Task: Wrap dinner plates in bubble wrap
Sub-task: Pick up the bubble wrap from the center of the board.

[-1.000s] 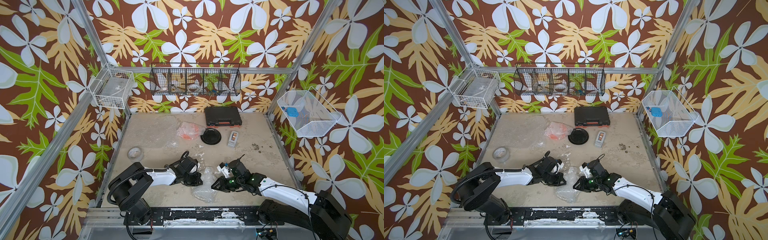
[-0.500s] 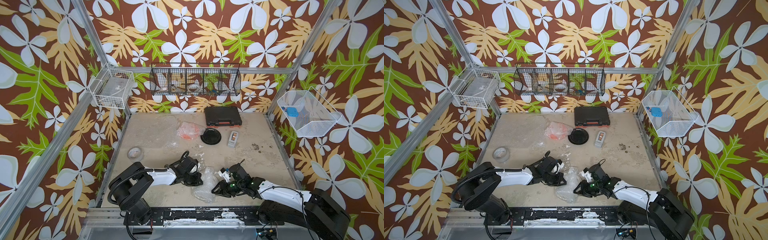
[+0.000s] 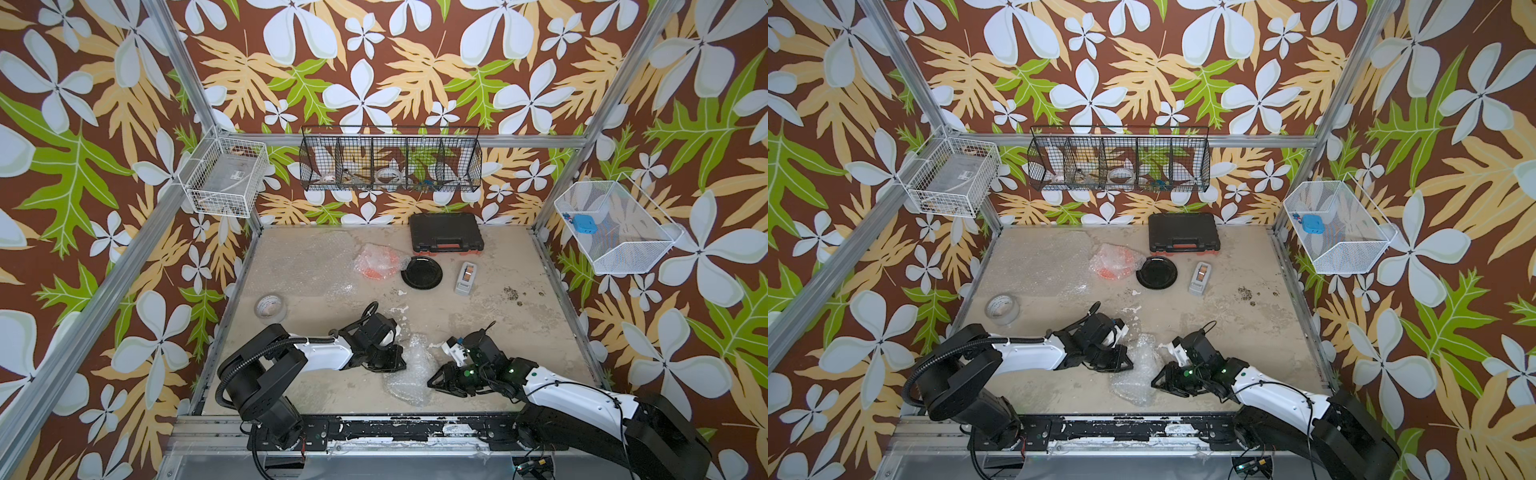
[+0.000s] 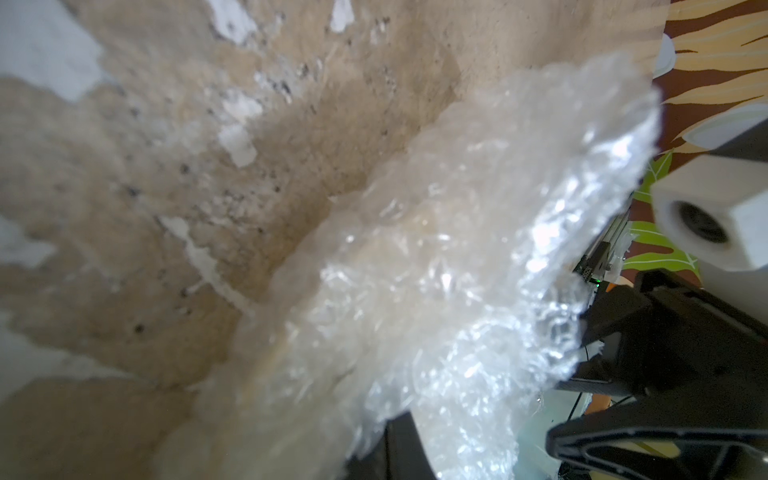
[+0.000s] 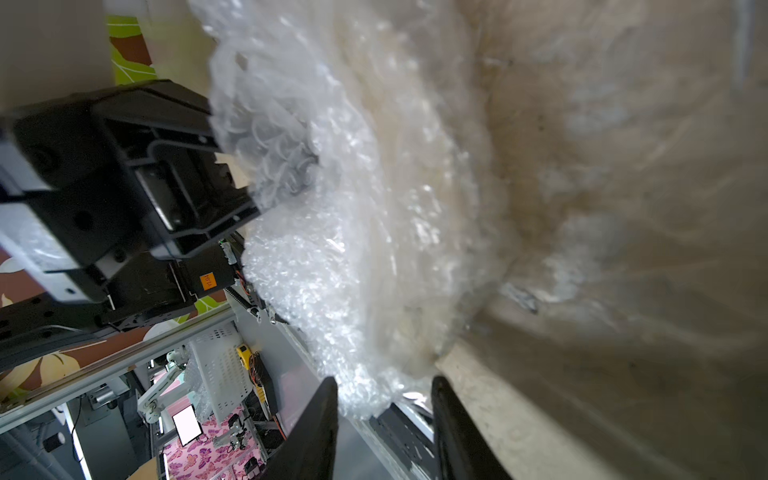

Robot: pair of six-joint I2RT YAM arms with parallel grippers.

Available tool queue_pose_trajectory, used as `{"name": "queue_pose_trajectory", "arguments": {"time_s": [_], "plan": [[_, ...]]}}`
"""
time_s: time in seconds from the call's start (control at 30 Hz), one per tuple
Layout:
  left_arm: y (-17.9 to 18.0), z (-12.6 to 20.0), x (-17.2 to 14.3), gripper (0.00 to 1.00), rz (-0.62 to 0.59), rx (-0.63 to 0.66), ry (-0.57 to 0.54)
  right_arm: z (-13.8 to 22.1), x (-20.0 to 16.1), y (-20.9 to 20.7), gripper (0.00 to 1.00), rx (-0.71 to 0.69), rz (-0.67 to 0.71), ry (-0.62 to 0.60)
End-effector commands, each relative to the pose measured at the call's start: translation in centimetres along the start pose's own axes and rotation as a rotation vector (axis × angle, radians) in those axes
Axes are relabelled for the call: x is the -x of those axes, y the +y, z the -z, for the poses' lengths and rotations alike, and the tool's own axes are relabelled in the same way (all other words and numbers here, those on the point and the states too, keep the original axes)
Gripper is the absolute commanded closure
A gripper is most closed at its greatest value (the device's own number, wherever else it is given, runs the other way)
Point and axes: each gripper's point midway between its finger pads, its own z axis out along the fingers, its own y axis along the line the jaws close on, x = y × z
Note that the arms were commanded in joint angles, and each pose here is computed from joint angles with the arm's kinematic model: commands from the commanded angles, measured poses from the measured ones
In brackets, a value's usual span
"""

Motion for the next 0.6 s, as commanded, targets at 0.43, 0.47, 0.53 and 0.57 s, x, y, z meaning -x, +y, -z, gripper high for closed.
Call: {"name": "queue_pose_trajectory", "arguments": {"time_s": [0.43, 0.47, 0.53, 0.57], "plan": [[4.7, 0.0, -2.9, 0.99, 0.090, 0.184, 0.073, -2.0, 2.0, -0.2, 0.77, 0.020, -0.041, -0.041], [4.7, 0.0, -2.9, 0.99, 0.091, 0.183, 0.072, -2.0, 2.0, -0.5, 0.80, 0.011, -0.040, -0.044], [4.4, 0.3, -2.7, 0.99, 0.088, 0.178, 0.062, -2.0, 2.0, -0.7, 0.86, 0.000, -0.033, -0.046], [4.1, 0.5, -2.4, 0.99, 0.085, 0.174, 0.049, -1.9, 1.9, -0.7, 0.89, -0.003, -0.031, -0.045]]}}
